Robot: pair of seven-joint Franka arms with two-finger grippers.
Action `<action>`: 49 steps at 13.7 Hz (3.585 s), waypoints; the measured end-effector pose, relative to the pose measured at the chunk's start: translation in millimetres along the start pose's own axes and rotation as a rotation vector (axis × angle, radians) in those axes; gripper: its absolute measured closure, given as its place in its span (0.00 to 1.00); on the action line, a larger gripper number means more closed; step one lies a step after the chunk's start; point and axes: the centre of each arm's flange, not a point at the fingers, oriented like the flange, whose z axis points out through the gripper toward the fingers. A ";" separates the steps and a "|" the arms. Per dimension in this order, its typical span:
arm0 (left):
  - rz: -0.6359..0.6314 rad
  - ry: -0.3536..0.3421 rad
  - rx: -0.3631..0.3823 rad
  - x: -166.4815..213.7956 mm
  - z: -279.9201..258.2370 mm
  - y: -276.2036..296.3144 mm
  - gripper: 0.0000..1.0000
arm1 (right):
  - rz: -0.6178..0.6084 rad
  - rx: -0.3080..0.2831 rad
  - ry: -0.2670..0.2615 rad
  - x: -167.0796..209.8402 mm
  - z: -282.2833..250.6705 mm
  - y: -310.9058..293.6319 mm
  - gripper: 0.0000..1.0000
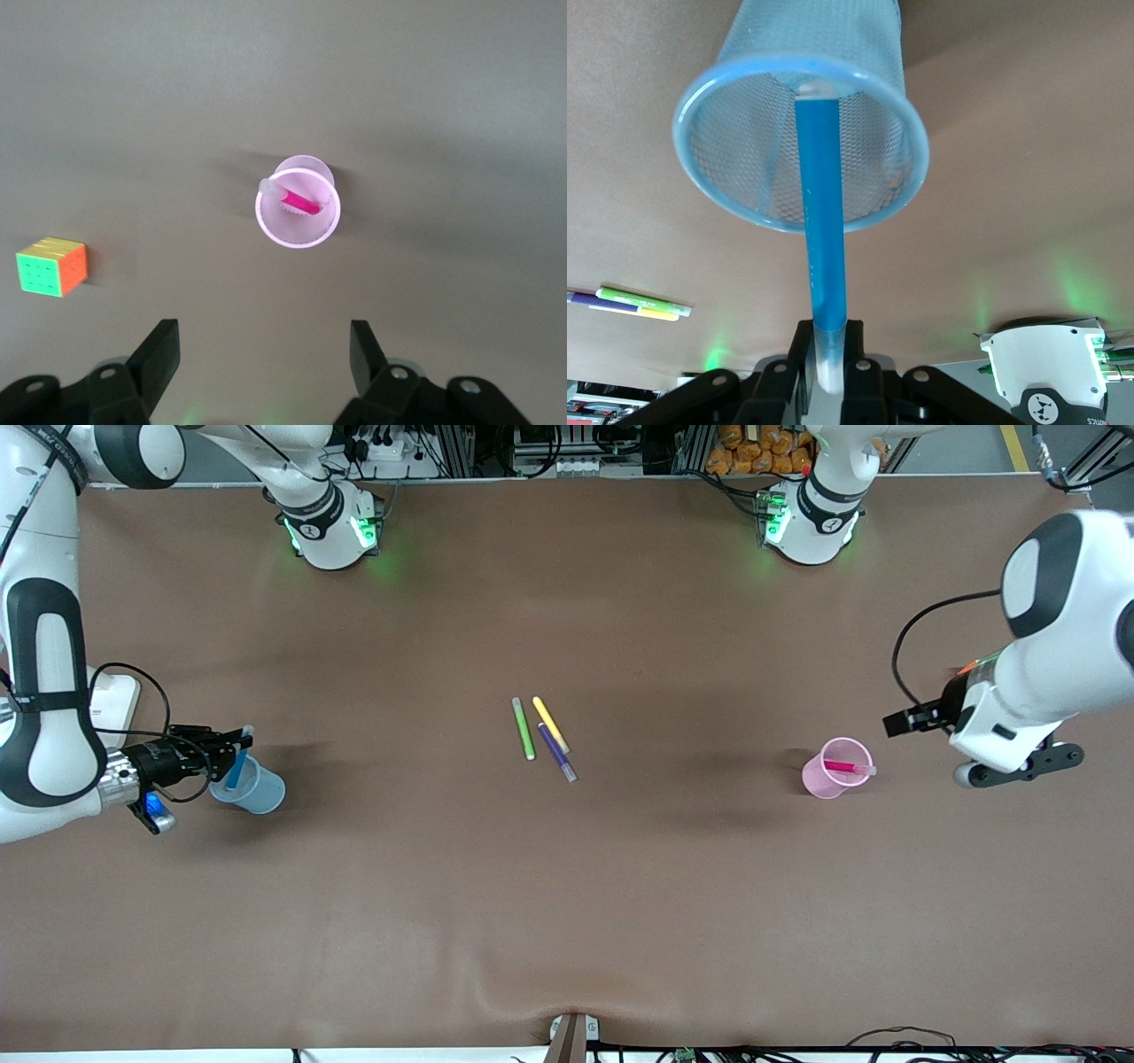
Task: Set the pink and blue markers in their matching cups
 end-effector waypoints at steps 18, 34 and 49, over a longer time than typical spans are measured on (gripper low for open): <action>0.054 0.157 -0.106 -71.3 -120.0 -59.0 0.00 | -0.123 0.044 0.138 -34.0 -74.1 -45.1 0.00; 0.100 0.131 -0.097 -73.6 -110.2 -40.3 0.00 | -0.365 -0.262 0.569 -321.1 -204.6 -97.0 0.00; 0.144 0.125 -0.093 -73.9 -110.4 -45.9 0.00 | -0.471 -0.241 0.771 -410.6 -154.0 -36.4 0.00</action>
